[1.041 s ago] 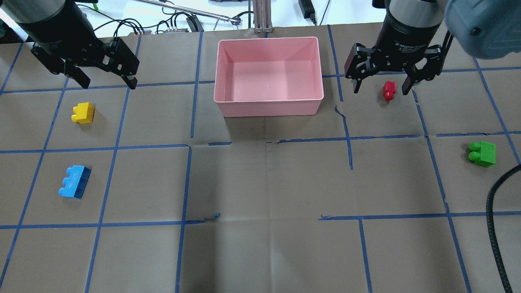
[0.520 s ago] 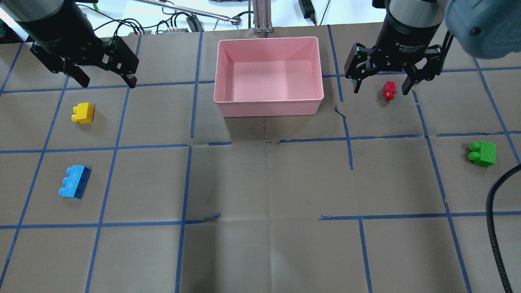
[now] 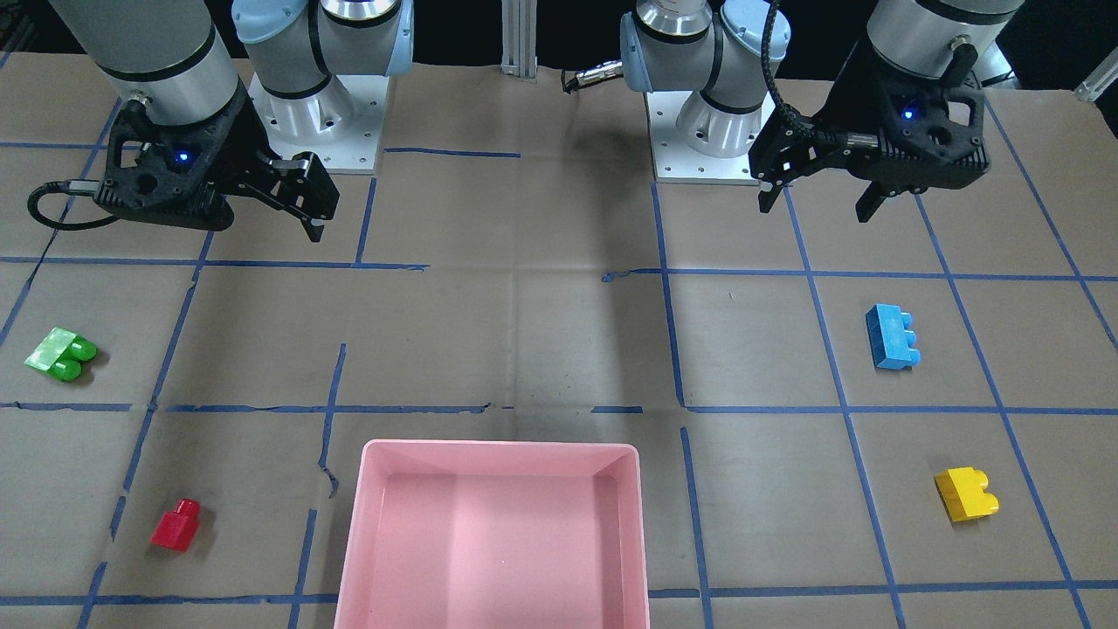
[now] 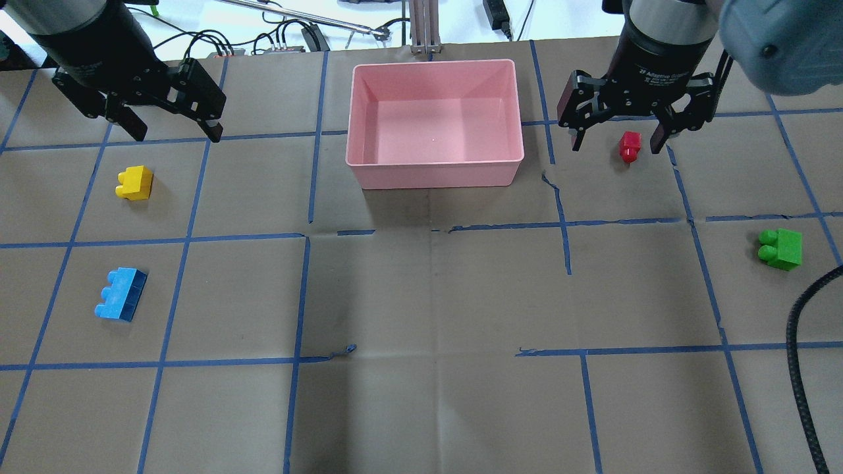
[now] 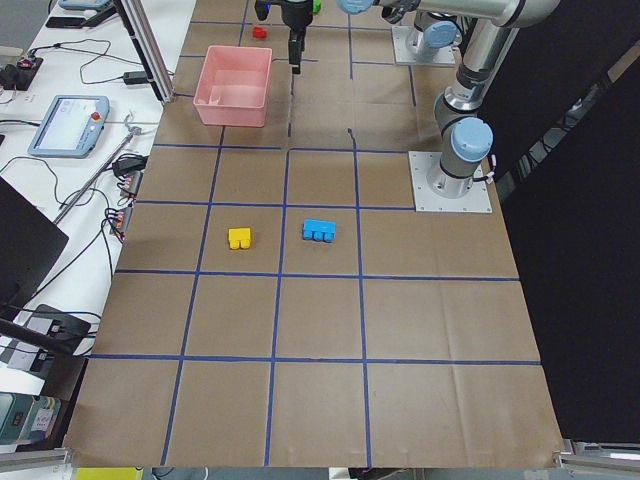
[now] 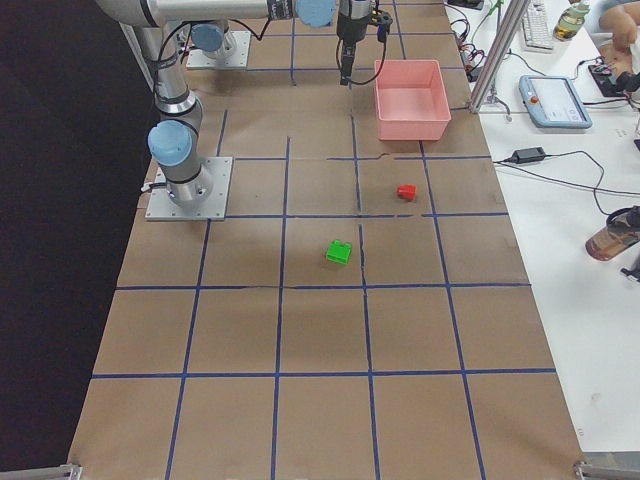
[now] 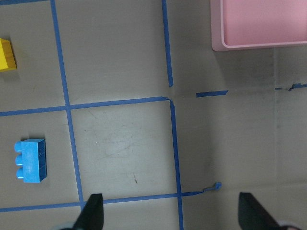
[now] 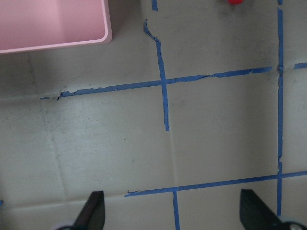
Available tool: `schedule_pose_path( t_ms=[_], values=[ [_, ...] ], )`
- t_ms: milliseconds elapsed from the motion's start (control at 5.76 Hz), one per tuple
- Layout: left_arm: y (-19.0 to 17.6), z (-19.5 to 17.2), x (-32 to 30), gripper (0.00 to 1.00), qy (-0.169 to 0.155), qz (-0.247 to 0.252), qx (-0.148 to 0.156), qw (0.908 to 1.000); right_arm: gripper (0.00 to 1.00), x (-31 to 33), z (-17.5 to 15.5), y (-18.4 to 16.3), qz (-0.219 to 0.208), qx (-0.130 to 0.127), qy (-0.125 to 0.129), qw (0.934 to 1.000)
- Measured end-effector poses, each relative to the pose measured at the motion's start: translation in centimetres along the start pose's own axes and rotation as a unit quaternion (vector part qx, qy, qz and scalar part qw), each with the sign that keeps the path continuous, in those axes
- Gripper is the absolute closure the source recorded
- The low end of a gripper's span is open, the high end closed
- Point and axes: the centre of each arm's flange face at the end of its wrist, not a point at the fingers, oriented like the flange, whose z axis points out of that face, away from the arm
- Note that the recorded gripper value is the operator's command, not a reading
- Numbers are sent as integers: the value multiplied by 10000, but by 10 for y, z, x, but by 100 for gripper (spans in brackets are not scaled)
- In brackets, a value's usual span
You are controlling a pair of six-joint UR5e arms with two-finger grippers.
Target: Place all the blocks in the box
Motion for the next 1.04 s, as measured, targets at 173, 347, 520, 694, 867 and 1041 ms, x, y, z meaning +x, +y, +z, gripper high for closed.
schedule_pose_path(
  t_ms=[173, 347, 520, 694, 867, 1041],
  values=[
    [0, 1, 0, 0, 2, 1, -10, 10000, 0, 2, -3, -2, 12, 35, -4, 10000],
    [1, 2, 0, 0, 3, 4, -16, 10000, 0, 11, -4, -7, 108, 59, -7, 9999],
    [1, 3, 1, 0, 4, 10, -23, 10000, 0, 45, -3, -19, 335, 46, -18, 9994],
    [3, 3, 1, 0, 5, 16, -23, 10000, 0, 99, 1, -36, 538, 23, -42, 9985],
    [5, 3, -2, 0, -8, 4, -34, 10000, 0, 164, 10, -53, 799, -32, -74, 9968],
    [5, 8, -18, 0, -18, -126, -98, 9999, 0, 225, 22, -65, 1179, -106, -90, 9929]
  ],
)
